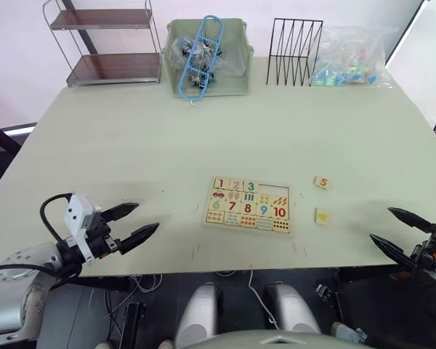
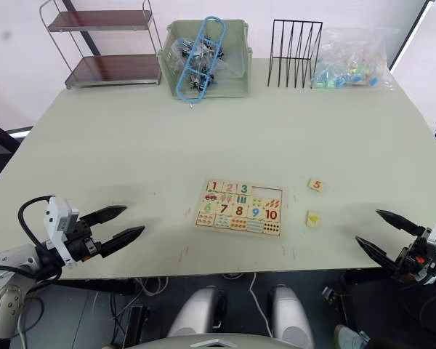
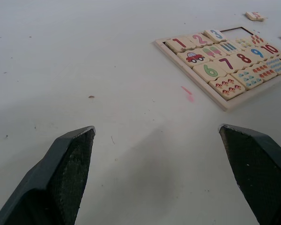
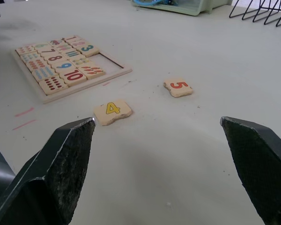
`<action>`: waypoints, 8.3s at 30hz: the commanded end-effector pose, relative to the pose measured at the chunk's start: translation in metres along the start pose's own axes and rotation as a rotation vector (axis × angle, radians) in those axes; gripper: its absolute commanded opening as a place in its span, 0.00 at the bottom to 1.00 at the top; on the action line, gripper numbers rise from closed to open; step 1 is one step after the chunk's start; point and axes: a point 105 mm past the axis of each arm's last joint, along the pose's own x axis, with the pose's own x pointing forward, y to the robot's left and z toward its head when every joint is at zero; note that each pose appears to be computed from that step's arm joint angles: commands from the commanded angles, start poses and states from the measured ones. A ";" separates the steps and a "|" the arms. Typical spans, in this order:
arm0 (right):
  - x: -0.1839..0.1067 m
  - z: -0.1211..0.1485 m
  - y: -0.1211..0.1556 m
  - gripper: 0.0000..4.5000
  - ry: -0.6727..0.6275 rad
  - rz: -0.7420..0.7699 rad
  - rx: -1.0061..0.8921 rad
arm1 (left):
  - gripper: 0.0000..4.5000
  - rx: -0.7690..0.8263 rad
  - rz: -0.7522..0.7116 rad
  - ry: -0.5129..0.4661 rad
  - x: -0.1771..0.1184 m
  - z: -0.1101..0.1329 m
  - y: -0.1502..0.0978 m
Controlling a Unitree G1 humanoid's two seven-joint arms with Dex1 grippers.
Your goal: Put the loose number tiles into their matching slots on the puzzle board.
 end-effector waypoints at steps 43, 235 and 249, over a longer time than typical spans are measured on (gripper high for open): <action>0.003 0.007 0.002 1.00 -0.027 0.044 -0.030 | 0.99 0.136 -0.030 -0.072 -0.011 0.004 0.008; 0.114 -0.011 -0.008 0.19 0.463 0.756 -0.346 | 1.00 0.410 -0.655 -0.106 0.014 0.047 -0.032; 0.128 0.020 -0.009 0.19 0.451 0.643 -0.290 | 1.00 0.403 -0.646 -0.112 0.015 0.045 -0.034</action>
